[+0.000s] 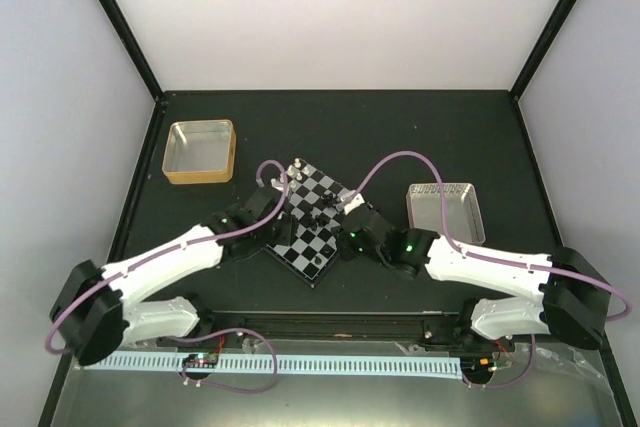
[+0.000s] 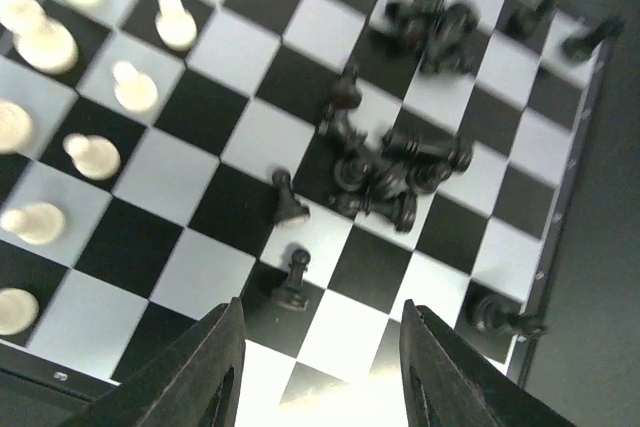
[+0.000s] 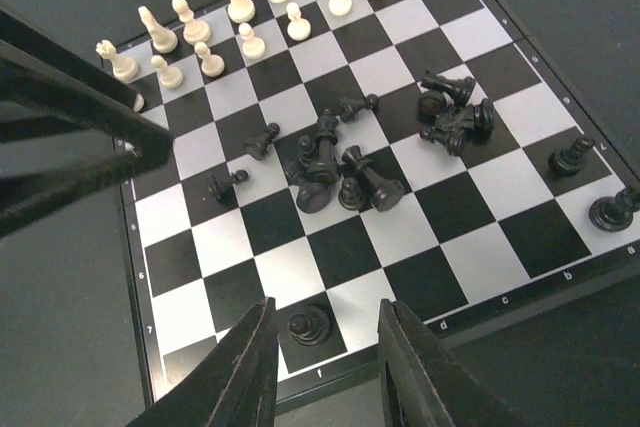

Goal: Set up the chess pieces on the board
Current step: Pick up the chess piece from the chessboard.

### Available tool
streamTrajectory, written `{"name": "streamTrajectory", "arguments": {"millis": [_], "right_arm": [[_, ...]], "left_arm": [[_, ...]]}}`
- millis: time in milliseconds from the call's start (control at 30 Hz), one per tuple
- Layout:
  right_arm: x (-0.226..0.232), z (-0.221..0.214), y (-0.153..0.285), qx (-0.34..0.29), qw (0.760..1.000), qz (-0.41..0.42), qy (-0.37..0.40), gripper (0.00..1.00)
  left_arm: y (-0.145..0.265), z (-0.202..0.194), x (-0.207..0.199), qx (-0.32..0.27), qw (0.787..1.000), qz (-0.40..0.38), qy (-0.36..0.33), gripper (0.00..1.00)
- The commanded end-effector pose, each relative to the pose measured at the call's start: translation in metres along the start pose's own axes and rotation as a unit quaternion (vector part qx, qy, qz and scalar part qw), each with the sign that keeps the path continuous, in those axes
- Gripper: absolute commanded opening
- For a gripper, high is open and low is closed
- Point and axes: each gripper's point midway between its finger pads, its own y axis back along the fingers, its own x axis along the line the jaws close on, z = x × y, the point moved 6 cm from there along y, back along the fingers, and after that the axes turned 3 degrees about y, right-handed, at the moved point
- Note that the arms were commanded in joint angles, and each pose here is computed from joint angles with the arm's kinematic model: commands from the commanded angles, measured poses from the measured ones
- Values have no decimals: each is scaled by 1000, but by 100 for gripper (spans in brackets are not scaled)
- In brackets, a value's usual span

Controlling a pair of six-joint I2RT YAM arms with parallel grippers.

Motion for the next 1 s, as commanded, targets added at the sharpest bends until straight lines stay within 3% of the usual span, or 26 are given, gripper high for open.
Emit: {"name": "streamTrajectory", "arguments": {"millis": [0,200,467,667,967], "right_arm": [[-6,3,2,-16,999,-10,-28,30],[-10,0,4,-18,999,-12,-34,30],[-14,-2,7,-22,999,-13,-38,29],[-14,-2,7,-23,999,-14,-39,29],[-14,-1,6,-23,999,-14,-38,29]], "left_arm": [[-16,-5,-9,77,997,-12,-4,43],[-55,-15,-6,145,989,30,-25,39],[-71,-18,0,164,984,69,-31,36],[-72,-23,-1,180,981,62,-33,28],[-74,-29,1,195,978,61,-36,24]]}}
